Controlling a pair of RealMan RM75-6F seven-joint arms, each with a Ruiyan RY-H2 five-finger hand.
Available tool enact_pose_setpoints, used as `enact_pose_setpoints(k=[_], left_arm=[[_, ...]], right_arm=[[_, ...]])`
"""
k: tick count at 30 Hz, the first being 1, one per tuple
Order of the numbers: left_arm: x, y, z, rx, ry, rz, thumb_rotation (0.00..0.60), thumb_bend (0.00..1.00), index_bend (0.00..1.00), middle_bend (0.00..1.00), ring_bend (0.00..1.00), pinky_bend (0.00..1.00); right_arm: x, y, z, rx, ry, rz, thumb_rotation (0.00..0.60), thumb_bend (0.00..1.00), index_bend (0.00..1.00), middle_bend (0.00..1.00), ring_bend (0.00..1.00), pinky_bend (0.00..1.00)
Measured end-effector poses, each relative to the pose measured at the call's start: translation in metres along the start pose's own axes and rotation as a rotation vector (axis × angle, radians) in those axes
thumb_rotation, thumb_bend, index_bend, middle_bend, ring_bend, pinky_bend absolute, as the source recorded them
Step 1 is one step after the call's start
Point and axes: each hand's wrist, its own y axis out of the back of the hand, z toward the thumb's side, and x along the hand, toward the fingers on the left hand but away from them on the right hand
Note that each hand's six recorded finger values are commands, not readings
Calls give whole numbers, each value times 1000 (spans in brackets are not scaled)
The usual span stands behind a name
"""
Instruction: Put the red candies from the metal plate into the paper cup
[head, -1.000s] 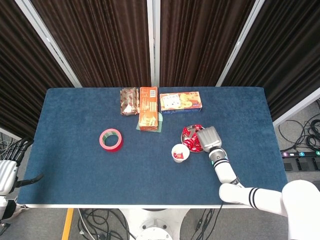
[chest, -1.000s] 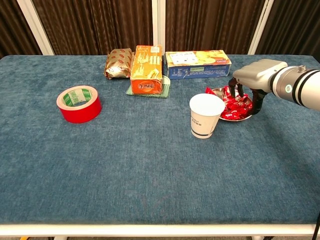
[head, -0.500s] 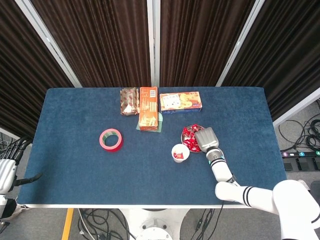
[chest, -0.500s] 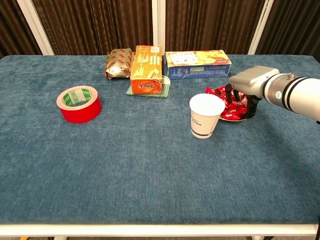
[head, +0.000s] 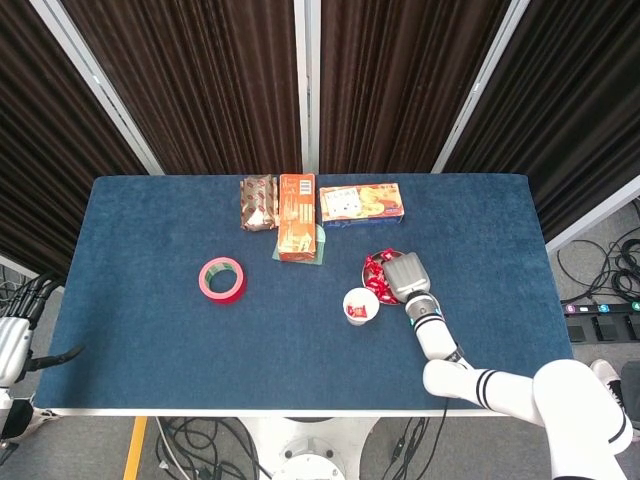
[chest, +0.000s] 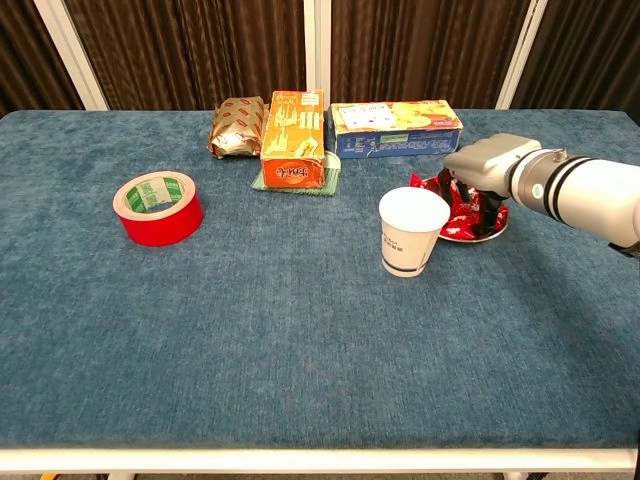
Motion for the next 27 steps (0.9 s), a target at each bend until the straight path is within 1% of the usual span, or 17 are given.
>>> enact_pose_setpoints(k=[7, 15, 19, 27], left_arm=[[0, -1, -1, -3, 0, 0, 600, 117, 127, 100, 34, 99], [1, -1, -2, -7, 4, -1, 600, 117, 126, 100, 34, 98], [0, -1, -3, -8, 5, 0, 600, 117, 127, 100, 34, 98], [1, -1, -1, -9, -1, -1, 600, 117, 127, 100, 34, 98]], right_arm=[[-1, -2, 0, 6, -6, 1, 600, 278, 450, 444, 832, 972], [-3, -5, 1, 4, -9, 11, 600, 326, 513, 491, 843, 980], [-3, -3, 2, 0, -5, 6, 600, 331, 529, 507, 850, 982], [-1, 7, -2, -17, -7, -26, 600, 339, 551, 532, 856, 983]])
